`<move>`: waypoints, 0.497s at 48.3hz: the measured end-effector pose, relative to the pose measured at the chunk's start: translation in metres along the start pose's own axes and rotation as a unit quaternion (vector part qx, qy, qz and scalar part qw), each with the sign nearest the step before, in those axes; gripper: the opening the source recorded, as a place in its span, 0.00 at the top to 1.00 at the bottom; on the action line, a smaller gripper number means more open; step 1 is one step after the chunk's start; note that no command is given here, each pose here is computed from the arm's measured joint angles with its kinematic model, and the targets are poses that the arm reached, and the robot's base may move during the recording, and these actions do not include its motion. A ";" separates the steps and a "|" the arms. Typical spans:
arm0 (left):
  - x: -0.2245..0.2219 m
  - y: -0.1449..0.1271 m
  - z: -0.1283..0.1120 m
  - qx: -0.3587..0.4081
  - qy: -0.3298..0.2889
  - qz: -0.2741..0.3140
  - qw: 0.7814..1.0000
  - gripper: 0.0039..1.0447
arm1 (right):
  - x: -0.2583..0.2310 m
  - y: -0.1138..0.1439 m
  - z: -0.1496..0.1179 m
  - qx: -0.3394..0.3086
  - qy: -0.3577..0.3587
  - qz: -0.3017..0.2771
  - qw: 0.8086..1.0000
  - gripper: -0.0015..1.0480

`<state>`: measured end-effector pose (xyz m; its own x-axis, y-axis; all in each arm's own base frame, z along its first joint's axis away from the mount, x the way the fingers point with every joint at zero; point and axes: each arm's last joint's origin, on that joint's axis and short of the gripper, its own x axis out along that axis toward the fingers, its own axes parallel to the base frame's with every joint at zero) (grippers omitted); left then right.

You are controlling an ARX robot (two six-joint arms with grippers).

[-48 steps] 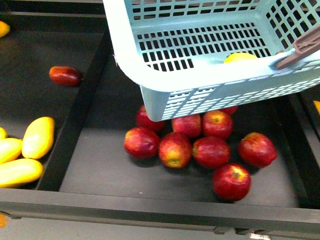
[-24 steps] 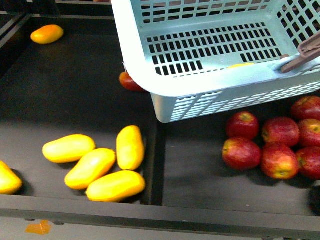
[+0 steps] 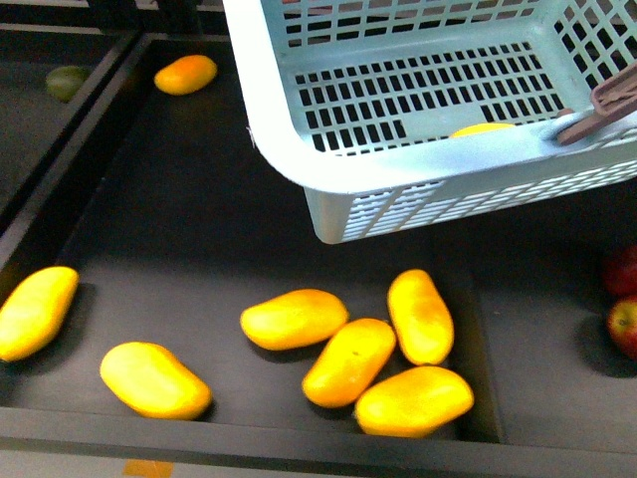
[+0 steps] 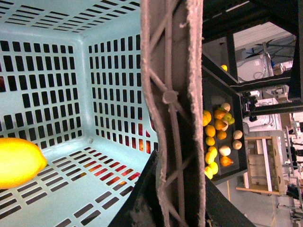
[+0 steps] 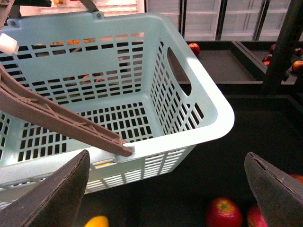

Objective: Pick lemon and mango into basket

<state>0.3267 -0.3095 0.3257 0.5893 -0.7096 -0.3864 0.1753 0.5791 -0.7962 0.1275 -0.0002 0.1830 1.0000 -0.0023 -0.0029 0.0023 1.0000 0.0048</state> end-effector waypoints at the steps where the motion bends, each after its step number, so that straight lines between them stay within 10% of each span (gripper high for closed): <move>1: 0.000 0.000 0.000 0.000 0.000 0.000 1.000 0.94 | 0.000 0.000 0.000 0.000 0.000 0.000 1.000 0.08; 24: 0.000 0.000 0.000 0.001 -0.001 0.000 1.000 0.94 | 0.000 0.000 0.000 0.000 0.001 0.000 1.000 0.08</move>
<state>0.3269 -0.3093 0.3257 0.5904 -0.7086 -0.3864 0.1758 0.5802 -0.7953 0.1276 -0.0002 0.1827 1.0000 -0.0019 -0.0048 0.0019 1.0000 0.0048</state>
